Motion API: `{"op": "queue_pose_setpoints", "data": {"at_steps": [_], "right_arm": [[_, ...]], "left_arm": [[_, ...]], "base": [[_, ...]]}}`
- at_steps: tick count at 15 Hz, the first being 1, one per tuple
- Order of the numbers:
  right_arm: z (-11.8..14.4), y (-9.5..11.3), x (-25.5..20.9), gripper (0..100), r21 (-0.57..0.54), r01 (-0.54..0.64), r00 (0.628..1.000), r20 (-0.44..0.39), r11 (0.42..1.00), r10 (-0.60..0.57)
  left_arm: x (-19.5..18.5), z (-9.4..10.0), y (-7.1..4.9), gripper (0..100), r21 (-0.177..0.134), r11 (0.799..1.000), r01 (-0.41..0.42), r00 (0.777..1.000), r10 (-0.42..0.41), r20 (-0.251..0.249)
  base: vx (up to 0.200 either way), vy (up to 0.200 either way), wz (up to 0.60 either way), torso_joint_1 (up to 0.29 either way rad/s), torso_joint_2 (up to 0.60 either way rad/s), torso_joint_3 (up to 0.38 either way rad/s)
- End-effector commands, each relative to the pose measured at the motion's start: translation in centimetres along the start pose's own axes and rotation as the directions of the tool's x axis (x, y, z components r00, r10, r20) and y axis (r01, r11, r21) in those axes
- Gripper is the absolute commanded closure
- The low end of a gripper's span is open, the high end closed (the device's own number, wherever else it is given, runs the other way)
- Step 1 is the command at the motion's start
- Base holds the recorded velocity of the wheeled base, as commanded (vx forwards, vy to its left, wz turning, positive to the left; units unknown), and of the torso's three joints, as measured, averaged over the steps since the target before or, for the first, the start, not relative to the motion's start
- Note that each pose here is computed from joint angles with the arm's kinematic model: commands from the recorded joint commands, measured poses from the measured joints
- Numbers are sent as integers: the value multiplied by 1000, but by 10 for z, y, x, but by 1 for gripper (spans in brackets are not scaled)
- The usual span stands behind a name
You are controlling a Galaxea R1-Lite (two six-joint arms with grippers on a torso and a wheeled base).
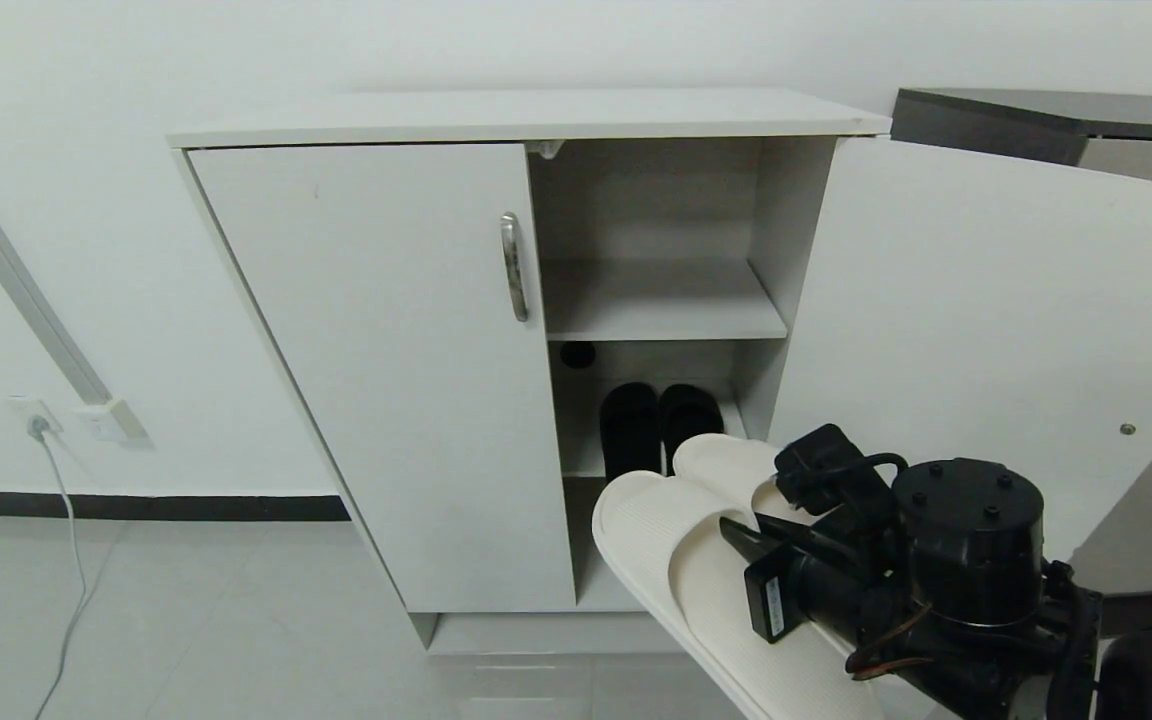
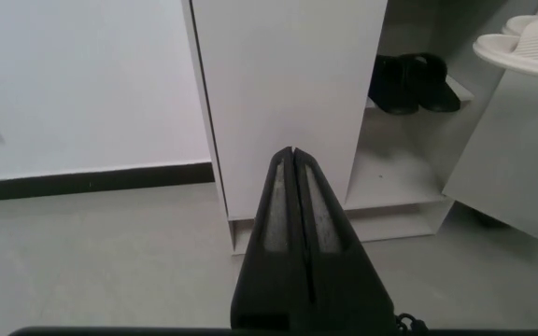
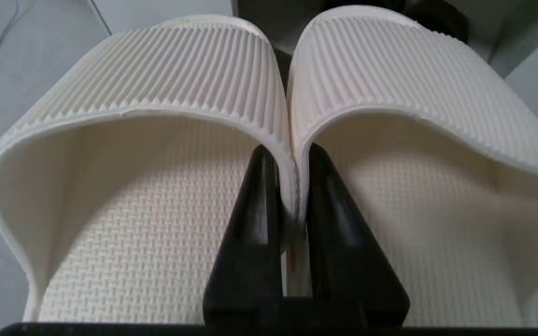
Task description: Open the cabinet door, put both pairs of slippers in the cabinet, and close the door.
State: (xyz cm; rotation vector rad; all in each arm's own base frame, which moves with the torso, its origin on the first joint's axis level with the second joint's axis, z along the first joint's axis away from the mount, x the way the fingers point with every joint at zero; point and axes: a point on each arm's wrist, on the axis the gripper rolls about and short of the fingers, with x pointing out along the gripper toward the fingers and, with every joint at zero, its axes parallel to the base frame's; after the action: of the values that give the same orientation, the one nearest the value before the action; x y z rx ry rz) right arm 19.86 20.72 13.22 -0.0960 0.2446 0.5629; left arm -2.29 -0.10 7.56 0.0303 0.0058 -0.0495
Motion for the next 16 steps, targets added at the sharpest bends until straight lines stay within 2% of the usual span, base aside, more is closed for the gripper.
{"op": "queue_pose_setpoints", "data": {"at_steps": [1,4,6,7,8,10,11,12,14,16], "right_arm": [[-2,2,1,100,-4,-4,1000,-7,1000,4],[-8,7,5,100,-15,-14,999,-29,1000,13],[-7,16,14,100,-24,-13,1000,5,1000,13],[-3,27,24,100,-20,42,998,38,999,-42],[-3,40,42,100,-9,148,988,47,989,-147],[-3,60,80,100,38,323,943,73,946,-325],[-2,63,88,100,43,376,923,73,926,-378],[7,69,95,100,62,424,901,73,904,-428],[24,71,96,100,100,453,888,36,886,-458],[55,71,88,100,176,458,884,16,871,-468]], "left_arm": [[0,0,0,100,0,1000,0,1000,0,-1],[0,0,0,100,0,1000,0,1000,0,-1],[0,0,0,100,0,1000,0,1000,0,-1],[0,0,0,100,2,1000,0,1000,0,-1],[0,0,0,100,2,1000,0,1000,0,-1],[0,0,0,100,2,1000,0,1000,0,-1],[0,0,0,100,2,1000,0,1000,0,-1],[0,0,0,100,2,1000,0,1000,0,-1],[0,0,0,100,2,1000,0,1000,0,-1],[0,0,0,100,2,1000,0,1000,0,-1]], "base": [[0,0,0,-2,110,124],[0,0,0,1,25,15],[0,0,0,0,0,0],[0,0,0,0,0,0],[0,0,0,0,0,0],[0,0,0,0,0,0],[0,0,0,0,0,0],[0,0,0,0,0,0],[0,0,0,0,0,0],[0,0,0,0,0,0]]}}
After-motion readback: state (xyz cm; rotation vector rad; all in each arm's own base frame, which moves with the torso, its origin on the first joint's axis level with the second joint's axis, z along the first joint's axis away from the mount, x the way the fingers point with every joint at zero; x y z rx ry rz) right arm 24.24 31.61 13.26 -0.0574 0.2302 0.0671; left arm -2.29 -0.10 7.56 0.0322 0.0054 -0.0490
